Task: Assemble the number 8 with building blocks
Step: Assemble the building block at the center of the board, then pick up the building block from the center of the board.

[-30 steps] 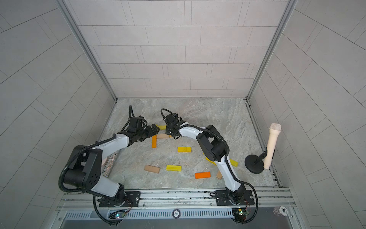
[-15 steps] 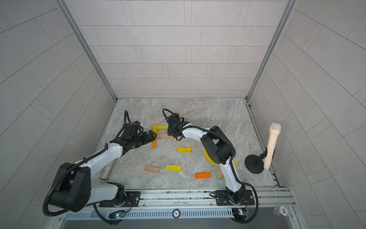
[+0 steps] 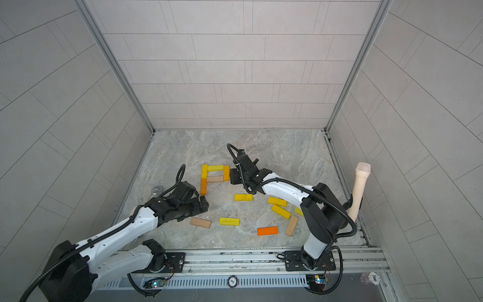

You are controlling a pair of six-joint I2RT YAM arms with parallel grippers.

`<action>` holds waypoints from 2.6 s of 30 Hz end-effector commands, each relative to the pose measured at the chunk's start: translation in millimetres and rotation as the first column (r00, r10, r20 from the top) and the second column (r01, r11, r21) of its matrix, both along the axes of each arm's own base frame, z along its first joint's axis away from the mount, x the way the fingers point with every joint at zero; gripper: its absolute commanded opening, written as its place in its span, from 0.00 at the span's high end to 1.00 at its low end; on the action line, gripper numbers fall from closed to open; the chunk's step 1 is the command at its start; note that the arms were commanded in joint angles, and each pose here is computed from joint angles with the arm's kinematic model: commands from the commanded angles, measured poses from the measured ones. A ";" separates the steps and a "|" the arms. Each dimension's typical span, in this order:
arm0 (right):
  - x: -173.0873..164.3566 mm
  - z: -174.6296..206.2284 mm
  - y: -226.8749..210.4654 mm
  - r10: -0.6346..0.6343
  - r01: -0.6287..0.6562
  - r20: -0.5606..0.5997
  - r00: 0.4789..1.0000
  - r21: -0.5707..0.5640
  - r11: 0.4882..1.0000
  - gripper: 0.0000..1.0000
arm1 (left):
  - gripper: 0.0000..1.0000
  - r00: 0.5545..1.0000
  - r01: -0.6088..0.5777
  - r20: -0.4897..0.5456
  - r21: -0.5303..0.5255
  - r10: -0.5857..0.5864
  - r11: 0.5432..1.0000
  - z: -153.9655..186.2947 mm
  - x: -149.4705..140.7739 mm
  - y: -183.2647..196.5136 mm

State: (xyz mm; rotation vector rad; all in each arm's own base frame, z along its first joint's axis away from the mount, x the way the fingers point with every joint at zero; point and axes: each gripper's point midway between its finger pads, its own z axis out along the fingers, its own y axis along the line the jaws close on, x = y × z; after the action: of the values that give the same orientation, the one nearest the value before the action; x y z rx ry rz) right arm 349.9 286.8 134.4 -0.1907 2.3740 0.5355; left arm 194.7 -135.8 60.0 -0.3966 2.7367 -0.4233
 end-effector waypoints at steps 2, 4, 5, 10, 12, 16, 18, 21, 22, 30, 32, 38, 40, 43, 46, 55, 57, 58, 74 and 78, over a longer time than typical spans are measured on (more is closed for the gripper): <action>-15.4 10.3 -14.5 0.018 -0.018 0.051 0.999 -0.011 1.000 0.43 | 0.01 0.989 -0.129 -0.063 0.061 0.133 0.990 -11.2 -23.9 11.9; -20.9 12.9 -22.5 0.013 -0.012 0.065 0.998 -0.017 1.000 0.43 | 0.01 0.986 -0.138 -0.079 0.074 0.144 0.988 -15.4 -30.2 9.6; -22.9 14.5 -27.1 0.006 -0.005 0.072 0.997 -0.021 1.000 0.42 | 0.01 0.986 -0.138 -0.085 0.082 0.145 0.987 -17.7 -32.8 8.0; -31.5 20.8 -39.9 -0.004 0.007 0.098 0.995 -0.028 1.000 0.40 | 0.01 0.979 -0.141 -0.132 0.128 0.158 0.982 -33.3 -37.2 3.4; -35.0 21.4 -42.5 0.006 -0.002 0.099 0.995 -0.039 0.999 0.37 | 0.01 0.977 -0.140 -0.142 0.132 0.158 0.981 -37.3 -34.2 -1.0; -39.8 26.0 -47.6 0.017 -0.012 0.120 0.993 -0.048 0.999 0.34 | 0.04 0.972 -0.130 -0.176 0.149 0.156 0.980 -45.3 -30.8 -8.9; -41.6 28.0 -51.4 0.015 -0.008 0.133 0.991 -0.054 0.998 0.34 | 0.08 0.967 -0.126 -0.196 0.173 0.160 0.977 -49.6 -30.4 -10.0; -43.3 29.0 -55.7 0.011 -0.002 0.143 0.990 -0.060 0.998 0.33 | 0.18 0.964 -0.123 -0.208 0.210 0.167 0.970 -50.9 -27.1 -10.0; -43.6 28.6 -56.2 0.011 -0.002 0.143 0.990 -0.064 0.998 0.33 | 0.23 0.965 -0.119 -0.206 0.217 0.165 0.969 -50.0 -25.1 -10.6; -39.7 25.2 -59.3 -0.004 0.017 0.146 0.989 -0.089 0.996 0.33 | 0.55 0.983 -0.086 -0.139 0.212 0.117 0.974 -33.0 -2.9 -23.2; -39.8 22.3 -57.1 0.001 0.011 0.136 0.991 -0.087 0.996 0.34 | 0.61 0.990 -0.066 -0.110 0.192 0.088 0.979 -24.8 5.3 -30.5; -39.4 17.1 -60.8 -0.019 0.031 0.127 0.992 -0.094 0.995 0.34 | 0.70 0.998 0.028 -0.060 0.186 -0.017 0.982 -1.6 30.1 -49.6; -40.6 16.0 -62.4 -0.017 0.030 0.122 0.992 -0.102 0.994 0.34 | 0.73 0.997 0.059 -0.064 0.189 -0.048 0.980 2.2 36.1 -54.9; -41.3 17.0 -65.8 -0.021 0.034 0.120 0.993 -0.109 0.993 0.34 | 0.73 0.993 0.096 -0.082 0.233 -0.079 0.968 5.5 40.1 -54.1; -42.3 19.4 -68.2 -0.025 0.039 0.124 0.992 -0.108 0.993 0.34 | 0.65 0.988 0.129 -0.114 0.271 -0.101 0.954 3.4 35.5 -49.0; -44.5 14.2 -71.3 -0.015 0.029 0.118 0.993 -0.125 0.992 0.32 | 0.49 0.969 0.193 -0.200 0.236 -0.147 0.953 -10.9 -2.1 -41.4; -45.1 15.3 -71.7 -0.012 0.027 0.122 0.993 -0.123 0.992 0.32 | 0.44 0.965 0.199 -0.212 0.222 -0.152 0.955 -16.3 -8.0 -41.8; -45.1 17.1 -71.0 -0.009 0.024 0.126 0.992 -0.118 0.993 0.32 | 0.43 0.965 0.196 -0.214 0.219 -0.149 0.956 -18.3 -9.3 -41.2; -44.2 20.6 -73.3 -0.017 0.034 0.141 0.990 -0.118 0.992 0.33 | 0.56 0.954 0.214 -0.256 0.230 -0.153 0.949 -43.0 -14.8 -39.7; -43.4 20.7 -73.6 -0.021 0.039 0.143 0.989 -0.120 0.992 0.33 | 0.58 0.950 0.226 -0.273 0.259 -0.153 0.939 -43.5 -15.7 -35.4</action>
State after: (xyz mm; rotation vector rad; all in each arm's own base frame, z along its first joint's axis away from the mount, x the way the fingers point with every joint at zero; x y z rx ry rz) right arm 303.8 217.5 149.0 -0.2592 2.2902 0.3676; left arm 182.2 -179.9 20.0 -0.1225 3.0205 -0.0956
